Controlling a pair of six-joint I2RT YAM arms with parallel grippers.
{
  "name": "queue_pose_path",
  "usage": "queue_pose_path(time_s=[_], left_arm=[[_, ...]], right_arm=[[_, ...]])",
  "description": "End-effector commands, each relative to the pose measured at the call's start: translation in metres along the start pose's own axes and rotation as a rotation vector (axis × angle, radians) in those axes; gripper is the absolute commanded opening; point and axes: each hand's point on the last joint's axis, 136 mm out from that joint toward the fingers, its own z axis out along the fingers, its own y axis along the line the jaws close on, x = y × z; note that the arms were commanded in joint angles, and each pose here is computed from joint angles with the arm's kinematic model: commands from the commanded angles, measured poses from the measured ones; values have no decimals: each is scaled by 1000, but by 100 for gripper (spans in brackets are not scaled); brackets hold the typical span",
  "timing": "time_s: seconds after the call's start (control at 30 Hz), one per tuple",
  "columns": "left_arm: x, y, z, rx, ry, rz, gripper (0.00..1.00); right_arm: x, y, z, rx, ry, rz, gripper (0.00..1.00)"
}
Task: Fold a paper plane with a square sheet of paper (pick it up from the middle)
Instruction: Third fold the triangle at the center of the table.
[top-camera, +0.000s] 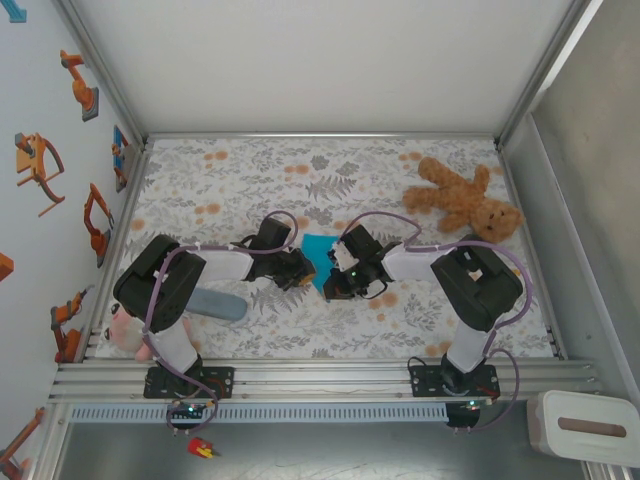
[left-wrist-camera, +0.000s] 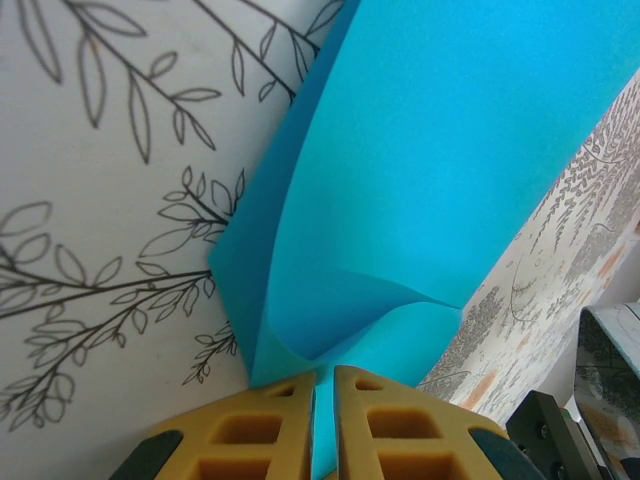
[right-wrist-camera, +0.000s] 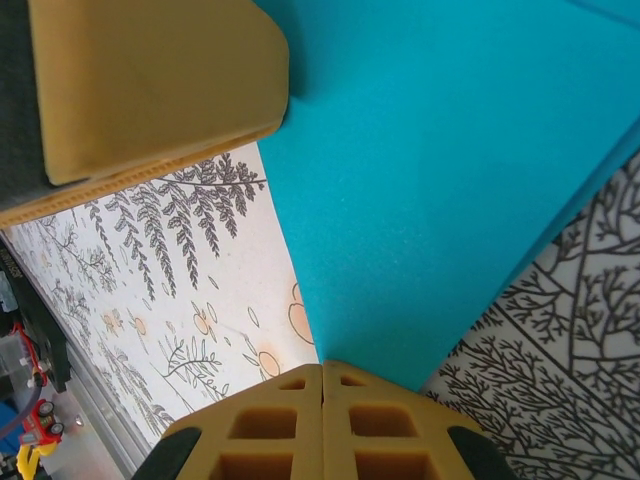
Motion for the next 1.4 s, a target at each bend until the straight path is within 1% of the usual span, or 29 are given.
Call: queue_pose_path(time_s=[0.0,0.27,0.5,0.67,0.8,0.93,1.03,1.17,1.37], left_arm=[[-3,30,3,-121,-11,-26,13],[-4,32,4,-126,-9,-28,13],[-4,32,6,-126,-5,-28,13],[-3,31,7,-120,2,-29,13],[-2,27,7,-104,8,-23,13],[-2,20,5,-87,10,-15,13],[-2,18,5,-80,12,-10,13],[-1,16,6,-71,17,-10,13],[-1,12,5,-60,18,-4,13]], right_arm=[[18,-4,-3,32,50,11,6],[28,-6,-6,46,69,12,6],[34,-15,-2,69,84,26,5],[35,-27,2,111,96,31,5],[23,-15,-5,102,56,3,5],[-2,7,-24,92,-55,-52,5],[-17,18,-26,63,-100,-63,5],[-26,20,-15,35,-91,-41,4],[-23,15,-5,35,-59,-32,4]])
